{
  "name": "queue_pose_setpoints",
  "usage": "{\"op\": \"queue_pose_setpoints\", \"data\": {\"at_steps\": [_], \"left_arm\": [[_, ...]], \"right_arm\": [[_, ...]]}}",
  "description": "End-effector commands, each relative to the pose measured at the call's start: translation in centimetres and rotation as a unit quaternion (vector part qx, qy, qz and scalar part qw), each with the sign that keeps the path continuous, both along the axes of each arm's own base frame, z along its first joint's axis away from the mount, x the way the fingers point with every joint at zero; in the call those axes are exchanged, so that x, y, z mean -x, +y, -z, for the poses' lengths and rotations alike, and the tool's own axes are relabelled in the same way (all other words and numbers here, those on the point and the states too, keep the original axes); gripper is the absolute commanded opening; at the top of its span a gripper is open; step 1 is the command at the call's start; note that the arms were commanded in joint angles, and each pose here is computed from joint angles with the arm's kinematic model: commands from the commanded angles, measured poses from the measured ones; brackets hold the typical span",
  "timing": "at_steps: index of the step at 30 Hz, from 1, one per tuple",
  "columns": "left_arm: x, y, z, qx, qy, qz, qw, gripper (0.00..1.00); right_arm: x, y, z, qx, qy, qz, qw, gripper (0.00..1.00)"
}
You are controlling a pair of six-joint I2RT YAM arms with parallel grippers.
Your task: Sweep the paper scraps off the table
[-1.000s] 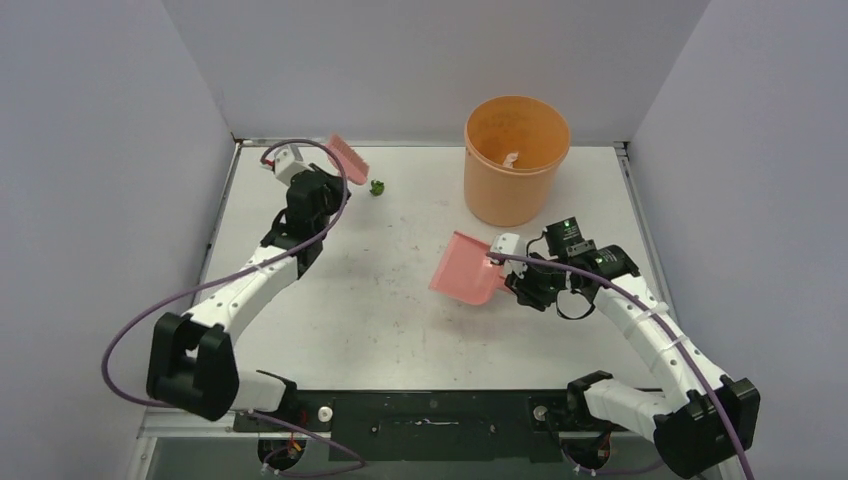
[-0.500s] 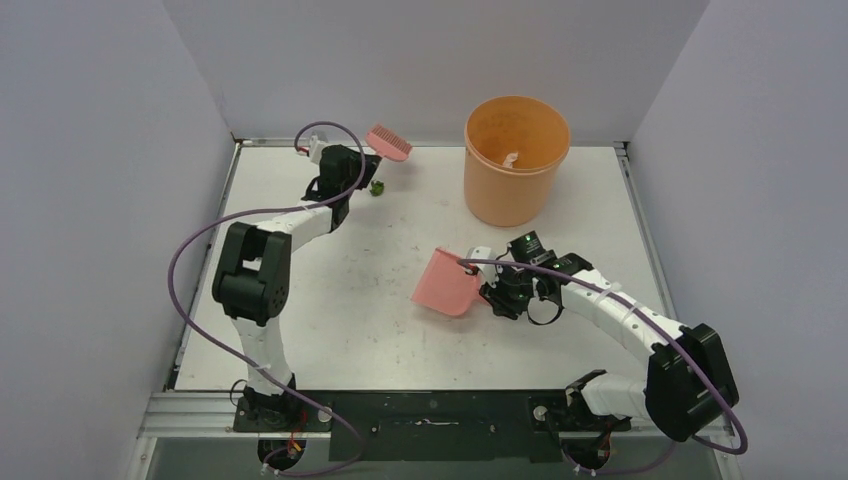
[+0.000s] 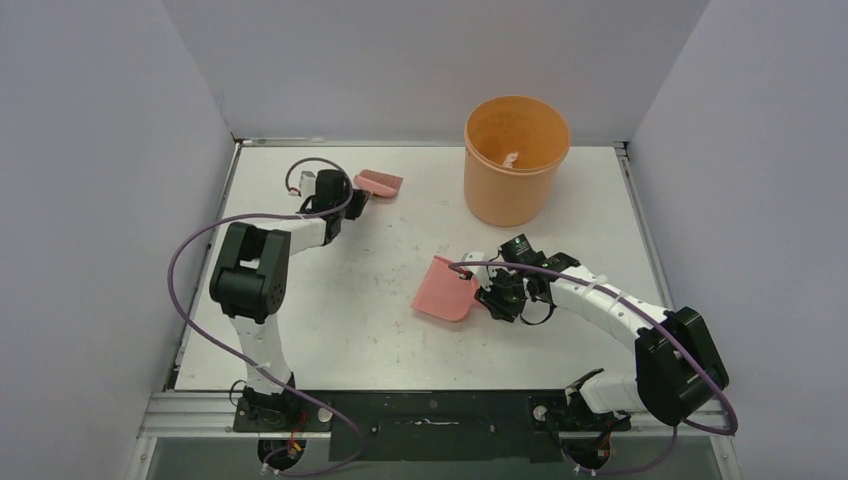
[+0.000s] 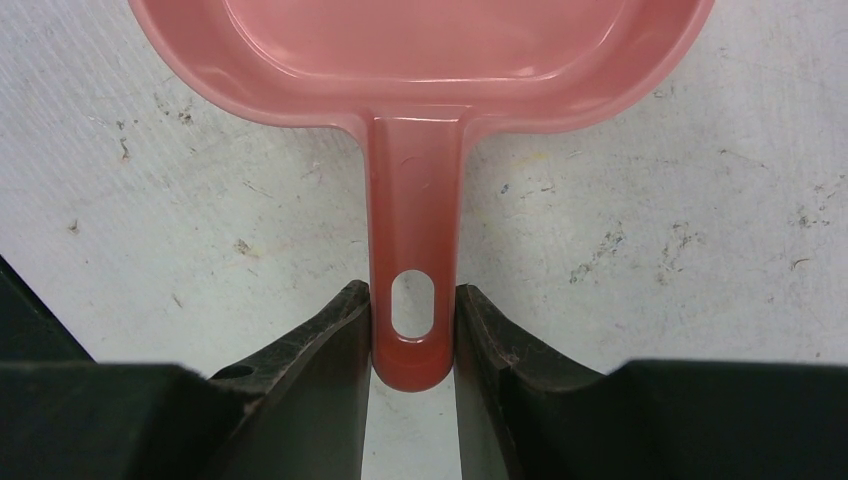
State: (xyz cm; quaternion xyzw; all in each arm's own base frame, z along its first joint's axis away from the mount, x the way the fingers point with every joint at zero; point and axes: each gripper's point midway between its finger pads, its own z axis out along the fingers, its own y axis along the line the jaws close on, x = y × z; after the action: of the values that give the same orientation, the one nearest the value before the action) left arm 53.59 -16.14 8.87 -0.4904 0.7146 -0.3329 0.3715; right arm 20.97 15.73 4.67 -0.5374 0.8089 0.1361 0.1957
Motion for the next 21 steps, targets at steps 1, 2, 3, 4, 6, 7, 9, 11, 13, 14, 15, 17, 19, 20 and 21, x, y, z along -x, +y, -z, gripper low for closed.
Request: {"op": "queue_pose_setpoints", "data": {"at_steps": [1, 2, 3, 4, 6, 7, 9, 11, 13, 14, 15, 17, 19, 20, 21], "left_arm": [[3.5, 2.4, -5.4, -0.012, -0.034, -0.016, 0.999, 0.0], [4.8, 3.0, -5.7, -0.02, -0.035, -0.015, 0.999, 0.0], [6.3, 3.6, -5.9, -0.029, -0.036, -0.015, 0.999, 0.0], [8.1, 4.4, -5.5, -0.036, -0.029, -0.022, 0.999, 0.0], [12.6, 6.1, -3.7, -0.041, -0.012, -0.038, 0.998, 0.0], [14.5, 6.7, -3.5, -0.041, -0.012, -0.042, 0.998, 0.0], [18.2, 7.5, -3.1, -0.033, -0.005, -0.045, 0.998, 0.0], [21.2, 7.9, -3.2, -0.016, -0.012, -0.044, 0.999, 0.0], [23.0, 8.6, -4.9, -0.029, -0.034, -0.038, 0.998, 0.0], [23.8, 9.2, -6.2, -0.056, -0.043, -0.035, 0.997, 0.0], [24.1, 10.2, -8.1, -0.088, -0.061, -0.043, 0.993, 0.0], [24.5, 12.0, -11.3, -0.151, -0.074, -0.058, 0.984, 0.0], [24.3, 13.2, -13.5, -0.181, -0.074, -0.079, 0.978, 0.0], [23.9, 13.5, -14.4, -0.186, -0.079, -0.087, 0.975, 0.0], [23.4, 13.8, -15.3, -0.188, -0.088, -0.095, 0.974, 0.0]], "right_arm": [[-1.0, 0.8, -1.1, -0.019, -0.03, -0.004, 0.999, 0.05], [-0.9, 0.8, -1.1, -0.018, -0.03, -0.006, 0.999, 0.05], [-0.9, 0.8, -1.1, -0.017, -0.03, -0.006, 0.999, 0.05], [-0.8, 0.8, -1.1, -0.017, -0.031, -0.007, 0.999, 0.05], [-0.8, 0.8, -1.3, -0.018, -0.034, -0.008, 0.999, 0.05], [-0.8, 0.9, -1.3, -0.019, -0.035, -0.009, 0.999, 0.05], [-0.8, 0.8, -1.4, -0.019, -0.037, -0.007, 0.999, 0.05], [-0.9, 0.7, -1.3, -0.016, -0.036, -0.005, 0.999, 0.05], [-0.9, 0.8, -1.3, -0.016, -0.037, -0.005, 0.999, 0.05], [-0.8, 0.9, -1.4, -0.016, -0.037, -0.008, 0.999, 0.05], [-0.8, 1.0, -1.4, -0.016, -0.037, -0.009, 0.999, 0.05], [-0.8, 1.0, -1.4, -0.016, -0.039, -0.01, 0.999, 0.05], [-0.8, 1.0, -1.4, -0.014, -0.04, -0.009, 0.999, 0.05], [-0.8, 1.0, -1.4, -0.014, -0.04, -0.009, 0.999, 0.05], [-0.8, 1.0, -1.3, -0.013, -0.04, -0.009, 0.999, 0.05]]}}
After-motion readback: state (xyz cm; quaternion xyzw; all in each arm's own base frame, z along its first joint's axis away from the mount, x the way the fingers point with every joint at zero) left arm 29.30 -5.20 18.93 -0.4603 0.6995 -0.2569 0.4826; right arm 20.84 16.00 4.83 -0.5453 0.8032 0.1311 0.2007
